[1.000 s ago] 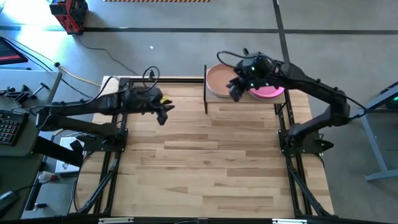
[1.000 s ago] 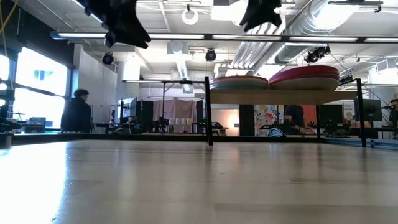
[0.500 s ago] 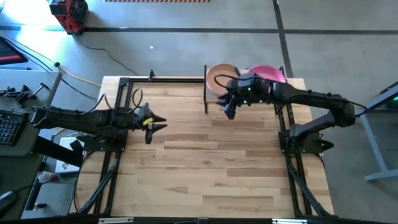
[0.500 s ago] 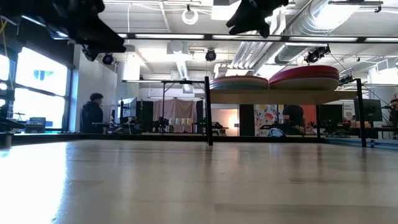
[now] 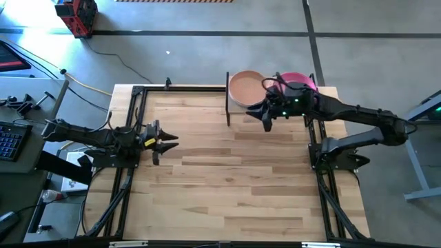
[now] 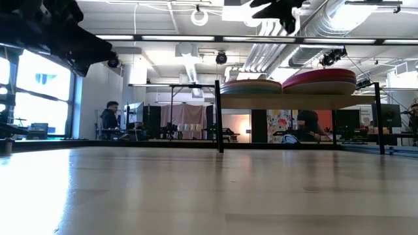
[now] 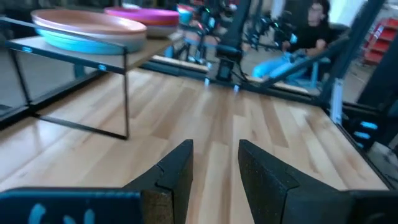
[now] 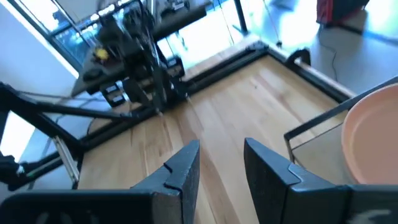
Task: Place and stack plates onto a shelf
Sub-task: Return to Home Position
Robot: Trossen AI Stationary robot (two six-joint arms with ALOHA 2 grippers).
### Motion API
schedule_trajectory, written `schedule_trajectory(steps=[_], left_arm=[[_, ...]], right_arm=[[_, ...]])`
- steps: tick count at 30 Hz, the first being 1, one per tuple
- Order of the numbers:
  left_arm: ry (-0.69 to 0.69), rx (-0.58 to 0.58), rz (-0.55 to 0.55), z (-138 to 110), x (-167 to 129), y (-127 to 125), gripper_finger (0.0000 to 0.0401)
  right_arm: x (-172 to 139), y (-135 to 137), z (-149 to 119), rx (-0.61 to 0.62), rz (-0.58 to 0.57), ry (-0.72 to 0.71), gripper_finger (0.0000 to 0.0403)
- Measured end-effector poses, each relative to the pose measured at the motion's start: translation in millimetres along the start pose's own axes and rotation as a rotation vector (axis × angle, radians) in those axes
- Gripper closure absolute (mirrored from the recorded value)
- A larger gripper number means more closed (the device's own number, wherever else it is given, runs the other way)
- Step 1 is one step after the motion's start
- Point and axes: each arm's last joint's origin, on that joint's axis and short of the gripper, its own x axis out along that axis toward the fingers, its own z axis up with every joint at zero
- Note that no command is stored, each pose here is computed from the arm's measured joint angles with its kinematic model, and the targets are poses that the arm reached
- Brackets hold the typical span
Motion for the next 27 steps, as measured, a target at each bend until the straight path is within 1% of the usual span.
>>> schedule_trajectory(steps=[2,6,10,16,21,25,27], left_arm=[[-0.029,-0.004,0.013,-6.4,-2.0,1.7,0.0286],[-0.070,-0.010,-0.011,-20.4,-4.2,4.0,0.0286],[-0.089,-0.015,-0.024,-28.0,-6.2,5.5,0.0286],[-0.056,0.012,-0.017,-34.7,-6.3,7.1,0.0286],[-0.058,0.009,-0.014,-34.6,-6.3,7.1,0.0286],[-0.044,-0.026,-0.008,-35.9,-6.2,7.6,0.0286],[-0.020,-0.009,-0.002,-38.3,-6.1,8.1,0.0286]], right_arm=[[-9.3,1.8,2.7,-0.003,-0.002,-0.029,0.0295],[-26.8,5.1,7.4,-0.010,-0.003,-0.088,0.0295],[-38.9,8.0,9.7,-0.020,0.011,-0.121,0.0295],[-47.8,13.5,2.9,-0.078,0.022,-0.082,0.0295],[-51.3,11.9,-21.1,-0.120,0.017,-0.090,0.0295],[-51.3,5.8,-49.9,-0.160,0.056,-0.156,0.0295],[-51.7,1.6,-65.1,-0.184,0.079,-0.192,0.0295]])
